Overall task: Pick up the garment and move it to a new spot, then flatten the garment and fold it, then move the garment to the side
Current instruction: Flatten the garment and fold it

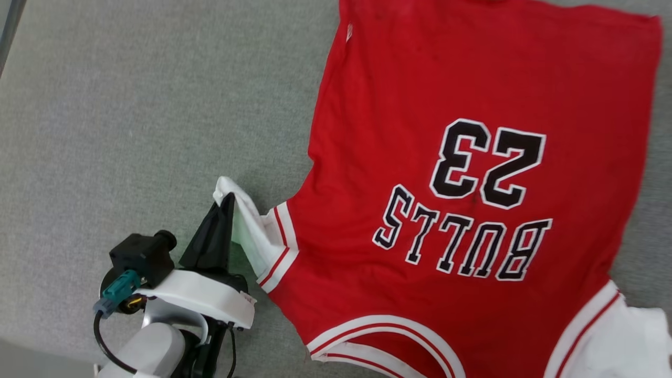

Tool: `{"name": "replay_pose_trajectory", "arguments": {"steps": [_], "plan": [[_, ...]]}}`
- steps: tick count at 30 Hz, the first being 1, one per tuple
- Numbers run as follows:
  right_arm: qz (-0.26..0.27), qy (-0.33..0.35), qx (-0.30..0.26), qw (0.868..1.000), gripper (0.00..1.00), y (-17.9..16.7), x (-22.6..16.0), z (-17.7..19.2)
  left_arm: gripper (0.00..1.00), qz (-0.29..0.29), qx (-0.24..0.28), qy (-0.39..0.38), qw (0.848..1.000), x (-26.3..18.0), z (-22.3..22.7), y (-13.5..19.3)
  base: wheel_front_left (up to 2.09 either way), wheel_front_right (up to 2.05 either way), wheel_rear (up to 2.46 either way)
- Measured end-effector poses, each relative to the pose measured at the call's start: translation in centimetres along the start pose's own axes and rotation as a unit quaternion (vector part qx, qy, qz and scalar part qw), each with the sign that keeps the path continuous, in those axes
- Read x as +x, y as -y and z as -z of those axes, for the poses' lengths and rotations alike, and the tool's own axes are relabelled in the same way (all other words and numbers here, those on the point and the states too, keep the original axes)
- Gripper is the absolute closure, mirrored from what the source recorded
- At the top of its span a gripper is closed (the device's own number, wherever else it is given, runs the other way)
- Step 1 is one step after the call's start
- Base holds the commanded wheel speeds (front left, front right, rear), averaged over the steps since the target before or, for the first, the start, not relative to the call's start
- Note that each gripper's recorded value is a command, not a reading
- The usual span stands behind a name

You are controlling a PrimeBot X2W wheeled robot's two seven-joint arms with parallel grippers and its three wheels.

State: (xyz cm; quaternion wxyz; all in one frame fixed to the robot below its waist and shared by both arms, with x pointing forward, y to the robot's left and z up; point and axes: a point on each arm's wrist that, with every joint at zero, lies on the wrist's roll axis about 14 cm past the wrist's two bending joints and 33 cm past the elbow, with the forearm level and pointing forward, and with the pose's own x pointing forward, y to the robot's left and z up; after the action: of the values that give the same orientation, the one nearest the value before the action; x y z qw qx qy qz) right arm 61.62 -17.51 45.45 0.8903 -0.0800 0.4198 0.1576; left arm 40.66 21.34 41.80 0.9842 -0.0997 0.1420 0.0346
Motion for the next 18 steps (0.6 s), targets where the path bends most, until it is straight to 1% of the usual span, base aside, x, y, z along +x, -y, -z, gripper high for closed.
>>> {"name": "replay_pose_trajectory", "arguments": {"steps": [6,9,12,15,16,17,18], "plan": [[-0.022,-0.046,0.011,0.999,0.0,-2.0,5.7,1.6,1.0,-0.019,0.01,-0.018,1.0,0.8,1.6,-1.3,0.0,0.0,0.0],[-0.028,-0.074,0.007,0.997,0.0,-3.0,8.0,3.5,1.0,-0.024,0.014,-0.02,0.999,1.0,1.9,-1.7,0.0,0.0,0.0],[-0.03,-0.094,0.008,0.995,0.0,-3.3,9.0,4.9,1.0,-0.028,0.016,-0.019,0.999,1.0,1.9,-1.9,0.0,0.0,0.0],[-0.026,-0.103,0.003,0.994,0.0,-3.1,9.1,5.6,1.0,-0.032,0.016,-0.014,0.999,1.1,1.7,-2.1,0.0,0.0,0.0],[-0.024,-0.102,0.003,0.995,0.7,-2.9,9.1,5.7,1.0,-0.033,0.017,-0.013,0.999,1.0,1.7,-2.2,0.0,0.0,0.0],[-0.023,-0.098,0.003,0.995,1.0,-2.8,9.0,5.7,1.0,-0.033,0.016,-0.013,0.999,0.9,1.7,-2.3,0.0,0.0,0.0],[-0.019,-0.089,0.0,0.996,1.0,-2.5,8.8,5.5,1.0,-0.036,0.017,-0.013,0.999,0.8,1.7,-2.5,0.0,0.0,0.0]]}}
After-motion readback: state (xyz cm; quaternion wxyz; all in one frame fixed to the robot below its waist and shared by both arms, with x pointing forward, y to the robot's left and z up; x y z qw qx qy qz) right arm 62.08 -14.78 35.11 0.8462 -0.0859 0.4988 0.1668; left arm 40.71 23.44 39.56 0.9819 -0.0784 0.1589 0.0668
